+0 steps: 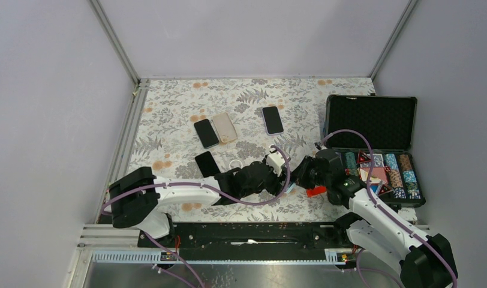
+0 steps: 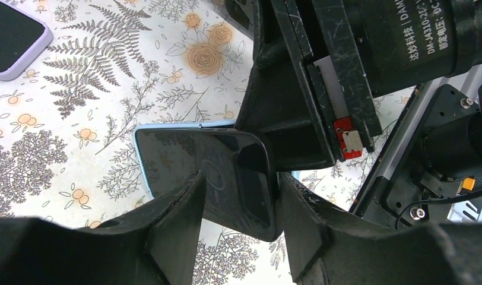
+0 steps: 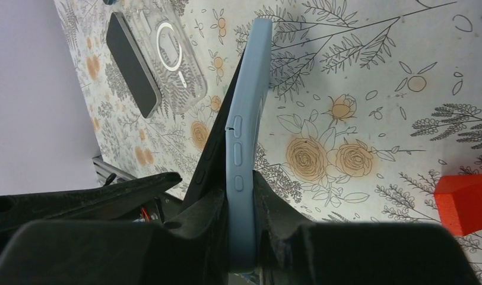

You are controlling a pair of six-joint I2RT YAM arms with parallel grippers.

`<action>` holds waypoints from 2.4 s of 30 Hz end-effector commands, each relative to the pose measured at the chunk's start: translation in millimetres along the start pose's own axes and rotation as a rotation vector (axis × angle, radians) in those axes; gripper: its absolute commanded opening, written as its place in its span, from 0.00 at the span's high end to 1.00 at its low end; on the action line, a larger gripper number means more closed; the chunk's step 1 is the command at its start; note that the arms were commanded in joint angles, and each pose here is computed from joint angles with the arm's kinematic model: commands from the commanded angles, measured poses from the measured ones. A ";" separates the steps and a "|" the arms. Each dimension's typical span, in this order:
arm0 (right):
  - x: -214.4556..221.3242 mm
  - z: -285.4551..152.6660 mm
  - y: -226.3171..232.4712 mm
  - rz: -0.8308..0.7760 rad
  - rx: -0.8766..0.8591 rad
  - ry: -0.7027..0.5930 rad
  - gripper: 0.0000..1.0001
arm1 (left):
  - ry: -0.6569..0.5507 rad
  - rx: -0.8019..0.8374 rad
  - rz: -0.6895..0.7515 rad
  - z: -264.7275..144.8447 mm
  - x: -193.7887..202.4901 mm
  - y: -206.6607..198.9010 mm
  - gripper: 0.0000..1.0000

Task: Take the phone out of the phone case
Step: Remove the phone case from the phone, then place the phone case at the center of the board.

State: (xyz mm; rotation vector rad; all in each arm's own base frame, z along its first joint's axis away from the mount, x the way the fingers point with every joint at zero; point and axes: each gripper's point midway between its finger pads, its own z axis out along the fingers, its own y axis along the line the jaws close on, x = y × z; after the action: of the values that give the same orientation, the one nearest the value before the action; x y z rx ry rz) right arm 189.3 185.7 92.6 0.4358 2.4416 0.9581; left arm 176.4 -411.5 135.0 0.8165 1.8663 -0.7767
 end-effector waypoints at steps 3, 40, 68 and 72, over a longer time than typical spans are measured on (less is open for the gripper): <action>-19.5 -10.4 41.7 -0.045 -0.104 -0.026 1.00 | 0.030 -0.047 0.007 6.6 4.1 5.4 0.46; -54.3 -15.0 -2.4 -0.120 0.066 -0.213 1.00 | -0.272 -0.537 -0.034 -92.8 -83.1 96.9 1.00; -116.4 36.7 -64.3 -0.077 0.284 -0.209 0.21 | -0.228 -0.416 0.128 -44.9 -66.7 84.4 1.00; -119.8 22.7 -71.2 -0.108 0.343 -0.241 0.14 | -0.214 -0.383 0.227 -28.5 -70.6 76.7 1.00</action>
State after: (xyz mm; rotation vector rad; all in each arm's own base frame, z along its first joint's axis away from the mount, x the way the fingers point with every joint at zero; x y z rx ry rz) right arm 294.7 113.5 55.5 0.5218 2.4116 0.5385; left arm 236.9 -323.3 146.3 0.6561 1.7891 -0.2426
